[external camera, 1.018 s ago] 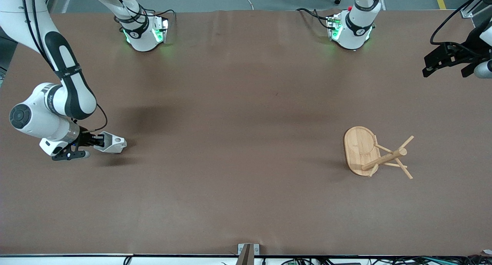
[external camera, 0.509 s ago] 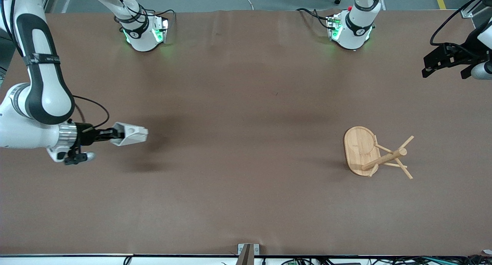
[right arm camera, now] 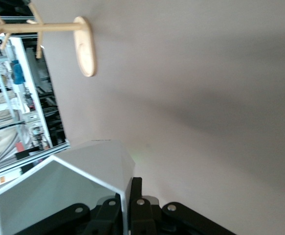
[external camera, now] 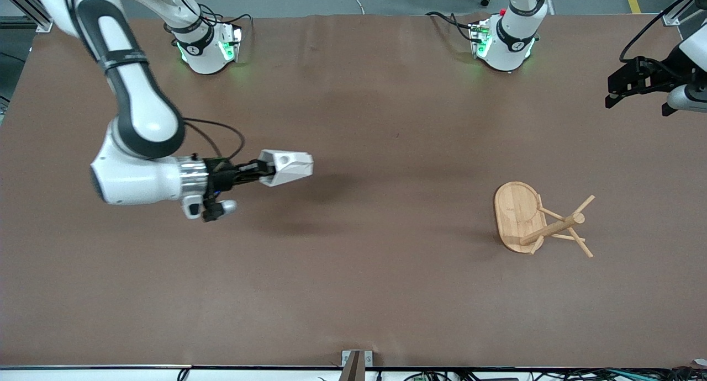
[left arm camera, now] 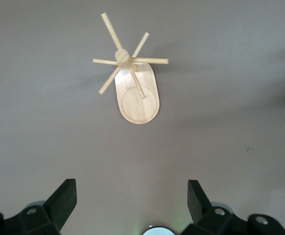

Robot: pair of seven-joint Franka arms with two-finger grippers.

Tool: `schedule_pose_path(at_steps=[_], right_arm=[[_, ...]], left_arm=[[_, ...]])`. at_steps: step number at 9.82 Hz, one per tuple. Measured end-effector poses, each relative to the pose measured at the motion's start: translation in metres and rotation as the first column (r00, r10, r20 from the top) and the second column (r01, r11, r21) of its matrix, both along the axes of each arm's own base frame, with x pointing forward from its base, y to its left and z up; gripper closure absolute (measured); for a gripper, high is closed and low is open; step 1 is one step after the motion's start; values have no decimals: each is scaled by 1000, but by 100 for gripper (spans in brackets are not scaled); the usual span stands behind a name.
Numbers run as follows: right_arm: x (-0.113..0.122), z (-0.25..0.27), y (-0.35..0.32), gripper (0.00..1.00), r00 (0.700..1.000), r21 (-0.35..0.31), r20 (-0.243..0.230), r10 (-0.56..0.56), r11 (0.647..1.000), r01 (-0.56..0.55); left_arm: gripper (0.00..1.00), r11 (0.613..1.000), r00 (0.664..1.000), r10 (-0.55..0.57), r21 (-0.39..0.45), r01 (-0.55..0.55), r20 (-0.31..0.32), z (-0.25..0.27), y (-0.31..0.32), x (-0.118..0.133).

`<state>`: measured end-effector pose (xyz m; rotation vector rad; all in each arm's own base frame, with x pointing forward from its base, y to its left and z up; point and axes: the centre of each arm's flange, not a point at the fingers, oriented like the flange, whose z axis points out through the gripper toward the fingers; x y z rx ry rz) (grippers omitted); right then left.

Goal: Hang cup on rack
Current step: 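Lift the white cup with the right gripper toward the table middle, then reach the left gripper toward the white cup held by the right gripper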

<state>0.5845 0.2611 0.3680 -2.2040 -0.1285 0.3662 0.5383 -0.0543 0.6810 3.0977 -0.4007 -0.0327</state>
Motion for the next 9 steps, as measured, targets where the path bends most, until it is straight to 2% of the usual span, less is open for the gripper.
schedule_pose_path(at_steps=[2,4,6,9], right_arm=[[-18,19,67,96,997,31,-11,-82,996,83],[-42,35,117,96,994,39,-13,-112,993,112],[-55,37,134,96,992,29,-58,-112,993,114],[-68,36,151,96,992,23,-75,-106,994,108]], left_arm=[[0,986,987,-164,-43,163,-1,0,-11,-2],[0,942,946,-325,-97,322,-19,-6,-35,-8],[0,864,870,-488,-183,469,-69,-24,-61,-18],[1,764,778,-622,-285,578,-88,-43,-111,-33]])
